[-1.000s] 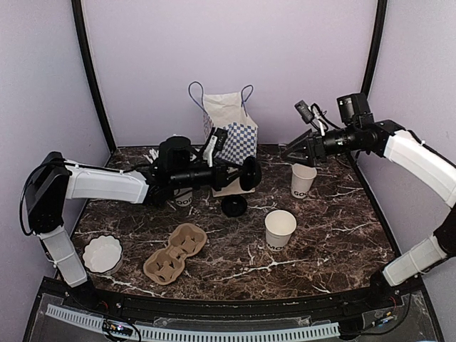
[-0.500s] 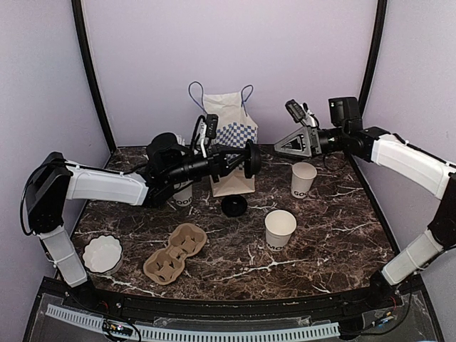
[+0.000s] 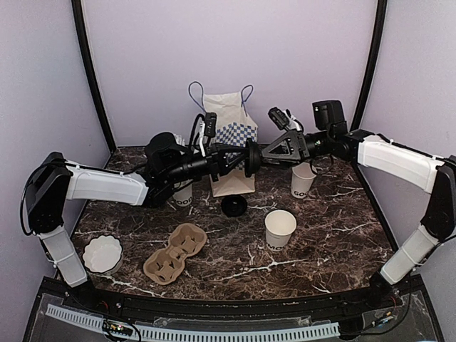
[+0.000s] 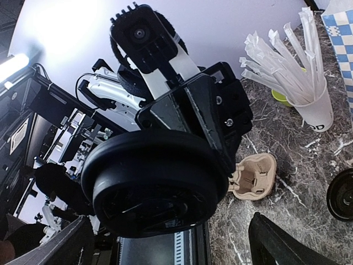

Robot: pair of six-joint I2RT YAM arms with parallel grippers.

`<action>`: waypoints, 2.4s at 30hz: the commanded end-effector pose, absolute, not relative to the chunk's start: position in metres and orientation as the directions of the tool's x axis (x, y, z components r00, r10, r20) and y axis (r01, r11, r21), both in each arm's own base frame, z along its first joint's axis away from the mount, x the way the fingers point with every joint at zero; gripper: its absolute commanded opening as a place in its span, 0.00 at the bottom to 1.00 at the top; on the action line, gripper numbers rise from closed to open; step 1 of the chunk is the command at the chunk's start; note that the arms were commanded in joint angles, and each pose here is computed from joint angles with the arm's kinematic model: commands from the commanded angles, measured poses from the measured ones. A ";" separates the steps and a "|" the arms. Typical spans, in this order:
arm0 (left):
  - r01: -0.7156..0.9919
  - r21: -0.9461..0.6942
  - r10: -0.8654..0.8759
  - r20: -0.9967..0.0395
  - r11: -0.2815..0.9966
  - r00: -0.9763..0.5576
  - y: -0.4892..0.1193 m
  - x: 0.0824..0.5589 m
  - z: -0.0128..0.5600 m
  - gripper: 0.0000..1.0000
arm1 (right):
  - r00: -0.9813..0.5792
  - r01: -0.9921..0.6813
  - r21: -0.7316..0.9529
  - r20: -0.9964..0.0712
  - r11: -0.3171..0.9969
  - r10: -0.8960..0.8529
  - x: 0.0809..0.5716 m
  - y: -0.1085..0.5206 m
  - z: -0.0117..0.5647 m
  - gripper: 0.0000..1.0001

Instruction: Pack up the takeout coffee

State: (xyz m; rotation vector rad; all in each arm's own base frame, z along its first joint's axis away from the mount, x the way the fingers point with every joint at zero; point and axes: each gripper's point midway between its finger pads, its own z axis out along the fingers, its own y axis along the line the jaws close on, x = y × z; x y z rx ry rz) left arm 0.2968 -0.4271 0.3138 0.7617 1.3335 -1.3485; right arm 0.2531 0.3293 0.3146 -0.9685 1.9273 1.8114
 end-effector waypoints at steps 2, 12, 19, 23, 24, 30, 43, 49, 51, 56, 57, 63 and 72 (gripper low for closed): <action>0.954 -0.263 -0.262 -0.940 0.144 -0.220 -0.429 0.293 0.329 0.08 | -0.688 -0.674 0.729 -0.680 -0.122 -0.253 0.247 0.337 0.333 0.98; 0.954 -0.264 -0.261 -0.940 0.140 -0.222 -0.433 0.297 0.328 0.09 | -0.692 -0.657 0.737 -0.673 -0.158 -0.260 0.245 0.341 0.336 0.89; 0.953 -0.264 -0.267 -0.938 0.146 -0.219 -0.434 0.299 0.327 0.09 | -0.706 -0.643 0.750 -0.658 -0.152 -0.259 0.247 0.342 0.331 0.84; 0.952 -0.267 -0.269 -0.937 0.148 -0.221 -0.436 0.299 0.327 0.09 | -0.713 -0.639 0.756 -0.652 -0.143 -0.258 0.249 0.343 0.329 0.80; 0.952 -0.268 -0.270 -0.937 0.151 -0.221 -0.436 0.300 0.327 0.08 | -0.712 -0.640 0.755 -0.653 -0.143 -0.258 0.249 0.343 0.329 0.80; 0.944 -0.275 -0.268 -0.938 0.180 -0.222 -0.438 0.305 0.325 0.08 | -0.717 -0.635 0.760 -0.647 -0.138 -0.261 0.250 0.343 0.327 0.81; 0.927 -0.284 -0.228 -0.946 0.245 -0.230 -0.438 0.315 0.310 0.31 | -0.711 -0.653 0.750 -0.656 -0.109 -0.252 0.259 0.337 0.318 0.61; 0.893 -0.263 -0.173 -0.962 0.364 -0.213 -0.416 0.315 0.301 0.57 | -0.670 -0.732 0.679 -0.698 0.064 -0.252 0.275 0.311 0.302 0.60; 0.882 -0.257 -0.152 -0.965 0.395 -0.213 -0.405 0.309 0.300 0.61 | -0.571 -0.819 0.552 -0.761 0.155 -0.307 0.281 0.300 0.294 0.60; 0.848 -0.277 -0.063 -0.958 0.453 -0.280 -0.385 0.298 0.263 0.63 | -0.418 -0.908 0.324 -0.750 0.266 -0.512 0.283 0.274 0.273 0.55; 0.846 -0.273 -0.062 -0.959 0.457 -0.276 -0.381 0.296 0.265 0.62 | -0.394 -0.918 0.285 -0.735 0.276 -0.552 0.283 0.268 0.269 0.56; 0.819 -0.251 -0.036 -0.962 0.516 -0.272 -0.360 0.290 0.248 0.62 | -0.293 -0.956 0.160 -0.578 0.247 -0.761 0.265 0.244 0.240 0.57; 0.823 -0.243 -0.024 -0.963 0.514 -0.270 -0.358 0.287 0.248 0.62 | -0.121 -0.993 0.034 -0.372 0.117 -0.920 0.233 0.240 0.209 0.60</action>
